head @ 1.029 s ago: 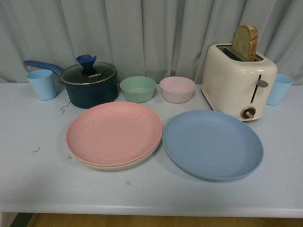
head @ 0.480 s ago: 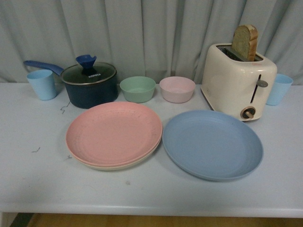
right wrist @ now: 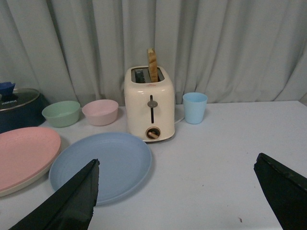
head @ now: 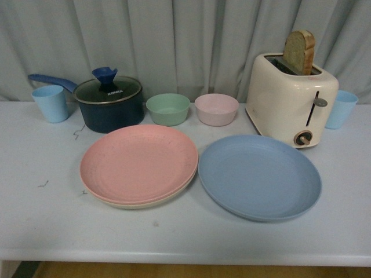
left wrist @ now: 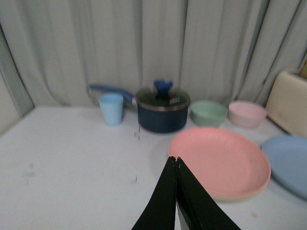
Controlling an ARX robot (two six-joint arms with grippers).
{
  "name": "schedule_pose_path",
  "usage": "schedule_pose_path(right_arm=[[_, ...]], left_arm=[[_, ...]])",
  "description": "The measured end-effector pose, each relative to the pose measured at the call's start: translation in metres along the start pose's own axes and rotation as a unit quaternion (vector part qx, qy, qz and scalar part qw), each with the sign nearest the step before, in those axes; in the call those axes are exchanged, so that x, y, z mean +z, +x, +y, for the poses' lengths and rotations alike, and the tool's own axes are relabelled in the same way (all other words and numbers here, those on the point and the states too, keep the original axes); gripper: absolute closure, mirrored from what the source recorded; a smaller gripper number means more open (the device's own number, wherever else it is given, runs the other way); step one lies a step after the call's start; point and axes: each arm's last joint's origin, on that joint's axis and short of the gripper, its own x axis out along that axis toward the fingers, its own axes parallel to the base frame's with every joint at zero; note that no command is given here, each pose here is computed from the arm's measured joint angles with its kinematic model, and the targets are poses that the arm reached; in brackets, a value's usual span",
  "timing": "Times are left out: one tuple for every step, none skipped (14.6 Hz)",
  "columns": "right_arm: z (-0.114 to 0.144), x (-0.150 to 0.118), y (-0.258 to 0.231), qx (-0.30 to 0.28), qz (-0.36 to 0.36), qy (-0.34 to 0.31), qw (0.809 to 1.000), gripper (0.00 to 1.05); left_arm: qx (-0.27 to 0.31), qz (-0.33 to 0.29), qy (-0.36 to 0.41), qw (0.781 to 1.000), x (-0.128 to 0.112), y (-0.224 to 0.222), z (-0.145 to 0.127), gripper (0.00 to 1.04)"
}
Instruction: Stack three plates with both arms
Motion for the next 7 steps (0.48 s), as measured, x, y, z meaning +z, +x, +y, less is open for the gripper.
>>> schedule_pose_path(right_arm=[[0.0000, 0.0002, 0.0000, 0.000, -0.001, 0.000, 1.000, 0.06], [0.0000, 0.0001, 0.0000, 0.000, -0.001, 0.000, 1.000, 0.06], [0.0000, 0.0000, 0.0000, 0.000, 0.000, 0.000, 1.000, 0.06], [0.0000, 0.0001, 0.0000, 0.000, 0.000, 0.000, 1.000, 0.06], [0.0000, 0.0001, 0.0000, 0.000, 0.000, 0.000, 1.000, 0.06], [0.0000, 0.0001, 0.0000, 0.000, 0.000, 0.000, 1.000, 0.06], [0.0000, 0.0001, 0.0000, 0.000, 0.000, 0.000, 1.000, 0.06]], left_arm=[[0.000, -0.006, 0.000, 1.000, 0.0023, -0.0004, 0.0000, 1.03], [0.001, 0.001, 0.000, 1.000, -0.0004, -0.0001, 0.0000, 1.03], [0.000, -0.002, 0.000, 1.000, 0.0003, -0.0001, 0.0000, 1.03], [0.000, -0.001, 0.000, 1.000, 0.0001, -0.0001, 0.0000, 1.02], [0.000, -0.002, 0.000, 1.000, 0.0003, -0.0001, 0.0000, 0.92], [0.000, -0.002, 0.000, 1.000, 0.0002, -0.0001, 0.0000, 0.79], [0.000, -0.002, 0.000, 1.000, 0.0002, -0.0001, 0.0000, 0.67]])
